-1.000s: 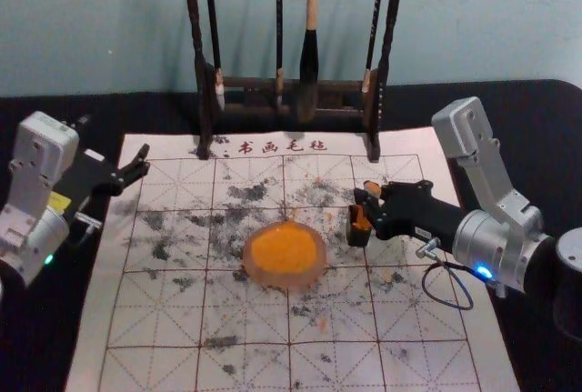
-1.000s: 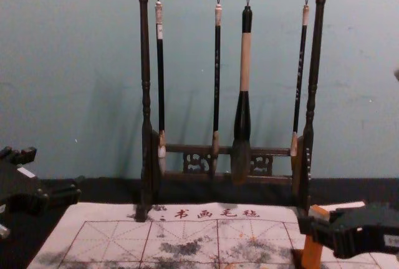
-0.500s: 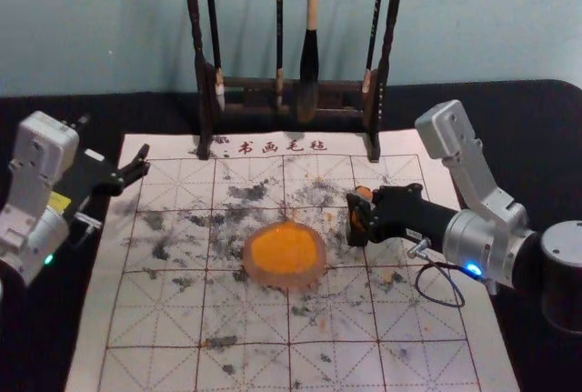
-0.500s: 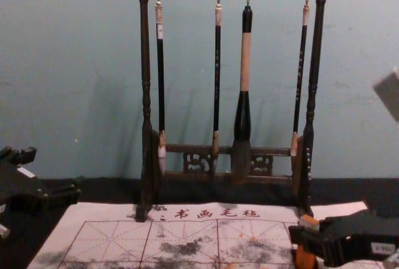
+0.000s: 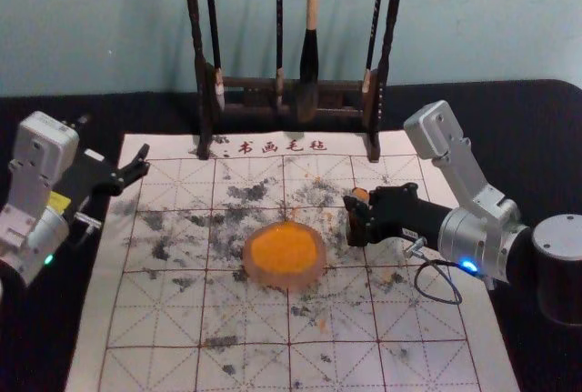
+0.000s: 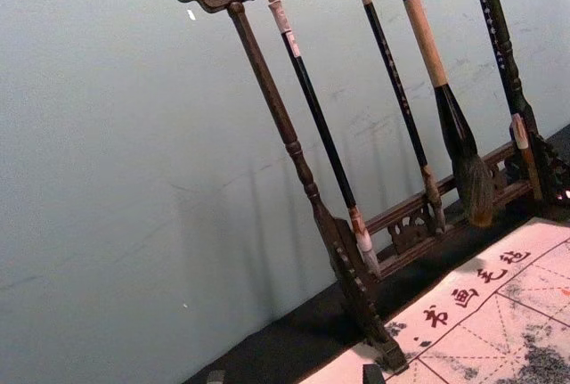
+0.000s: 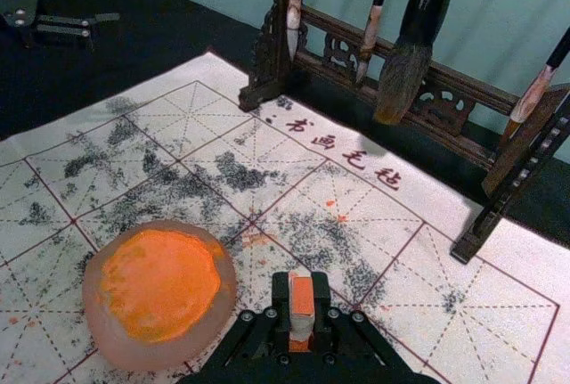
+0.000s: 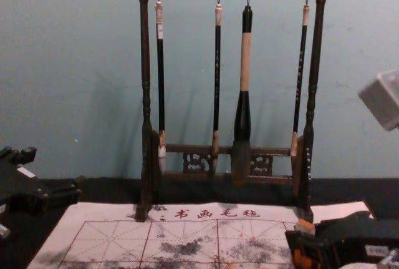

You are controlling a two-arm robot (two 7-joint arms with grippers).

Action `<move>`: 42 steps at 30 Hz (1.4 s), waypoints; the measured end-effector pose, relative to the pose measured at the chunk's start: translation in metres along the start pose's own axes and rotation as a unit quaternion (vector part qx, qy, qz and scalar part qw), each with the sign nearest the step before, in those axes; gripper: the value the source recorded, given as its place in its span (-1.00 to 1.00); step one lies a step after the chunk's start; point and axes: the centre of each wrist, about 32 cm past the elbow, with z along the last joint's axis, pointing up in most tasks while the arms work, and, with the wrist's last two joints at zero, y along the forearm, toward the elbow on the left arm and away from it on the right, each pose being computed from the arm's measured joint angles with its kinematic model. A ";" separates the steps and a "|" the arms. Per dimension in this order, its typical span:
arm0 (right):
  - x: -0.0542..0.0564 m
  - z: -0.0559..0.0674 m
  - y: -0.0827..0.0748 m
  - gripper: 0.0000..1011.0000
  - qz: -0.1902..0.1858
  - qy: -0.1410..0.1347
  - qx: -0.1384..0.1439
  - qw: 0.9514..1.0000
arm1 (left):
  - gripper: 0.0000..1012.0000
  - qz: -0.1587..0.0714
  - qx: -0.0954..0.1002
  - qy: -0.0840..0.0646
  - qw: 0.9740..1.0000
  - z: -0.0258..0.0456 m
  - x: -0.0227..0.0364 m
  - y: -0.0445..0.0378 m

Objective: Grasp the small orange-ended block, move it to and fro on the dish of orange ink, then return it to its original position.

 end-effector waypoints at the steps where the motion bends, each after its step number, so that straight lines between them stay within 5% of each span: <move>1: 0.000 0.000 0.000 -0.79 0.000 -0.001 -0.001 1.000 | 0.98 0.000 0.000 0.000 1.000 0.0000 0.0000 0.0000; 29: -0.001 -0.002 0.001 -0.79 -0.002 -0.007 -0.006 1.000 | 0.98 0.000 0.000 0.000 1.000 0.0000 0.0000 0.0000; 42: -0.001 -0.001 0.001 -0.05 -0.002 -0.007 -0.005 1.000 | 0.98 0.000 0.000 0.000 1.000 0.0000 0.0000 0.0000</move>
